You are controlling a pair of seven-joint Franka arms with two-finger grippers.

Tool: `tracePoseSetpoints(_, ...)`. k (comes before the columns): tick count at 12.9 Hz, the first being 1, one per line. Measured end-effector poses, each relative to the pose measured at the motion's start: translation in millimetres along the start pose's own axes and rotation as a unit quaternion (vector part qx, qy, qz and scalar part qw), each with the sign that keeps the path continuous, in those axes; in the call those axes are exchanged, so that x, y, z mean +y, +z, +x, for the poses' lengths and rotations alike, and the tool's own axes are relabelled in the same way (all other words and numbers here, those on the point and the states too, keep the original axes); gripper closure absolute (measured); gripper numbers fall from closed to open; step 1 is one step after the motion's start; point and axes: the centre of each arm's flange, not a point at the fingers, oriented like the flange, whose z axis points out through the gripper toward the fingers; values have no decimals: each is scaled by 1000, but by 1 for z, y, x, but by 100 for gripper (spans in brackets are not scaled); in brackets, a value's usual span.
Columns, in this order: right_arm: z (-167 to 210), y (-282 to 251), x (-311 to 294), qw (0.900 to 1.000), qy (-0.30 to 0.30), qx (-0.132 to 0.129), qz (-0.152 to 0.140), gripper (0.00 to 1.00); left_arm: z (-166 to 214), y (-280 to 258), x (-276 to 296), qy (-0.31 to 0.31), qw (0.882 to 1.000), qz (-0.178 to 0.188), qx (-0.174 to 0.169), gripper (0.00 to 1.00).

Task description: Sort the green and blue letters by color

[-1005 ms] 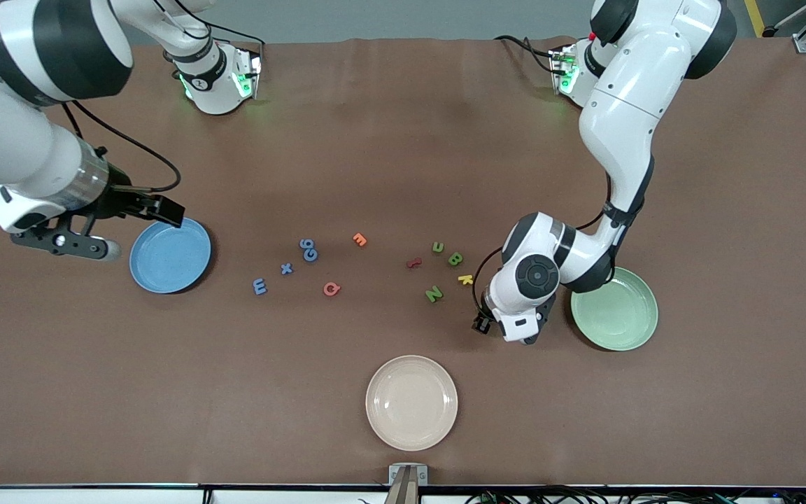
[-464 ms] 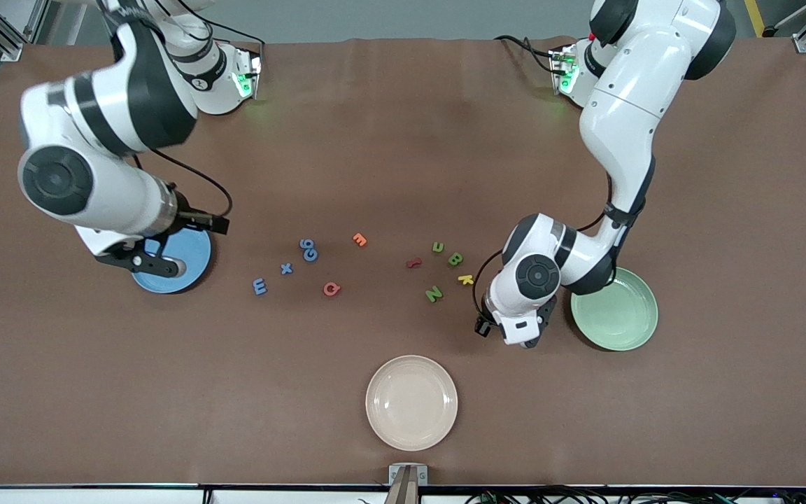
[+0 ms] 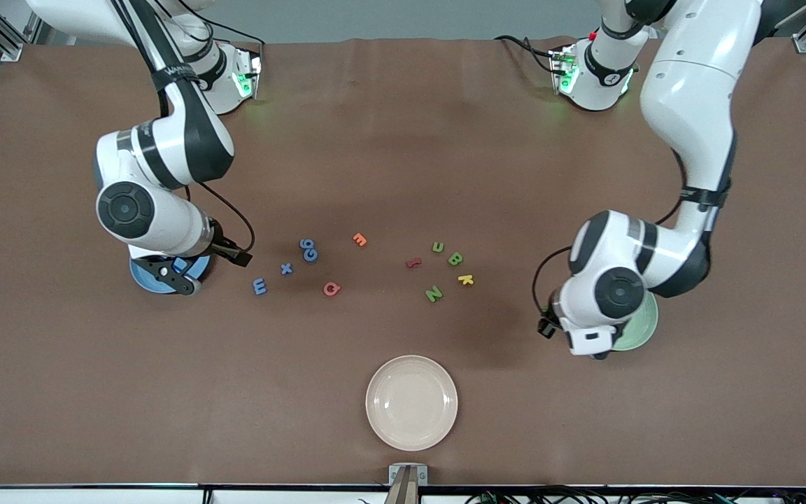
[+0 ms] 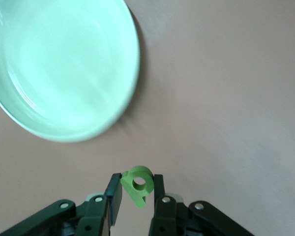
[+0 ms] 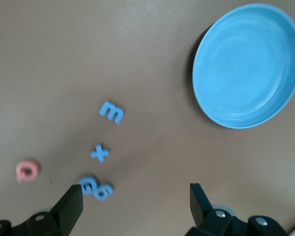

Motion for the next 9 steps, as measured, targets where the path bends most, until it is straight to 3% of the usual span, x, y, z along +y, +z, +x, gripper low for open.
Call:
tracePoseSetpoints(4, 15, 62, -16, 996, 85, 8, 19, 3, 82, 24, -50, 45, 999, 15, -23, 70)
tracePoseSetpoints(7, 26, 91, -22, 995, 95, 14, 31, 4, 101, 38, -64, 66, 997, 21, -34, 70)
tracePoseSetpoints(9, 29, 100, -26, 994, 95, 19, 41, 7, 98, 47, -63, 73, 996, 27, -38, 55)
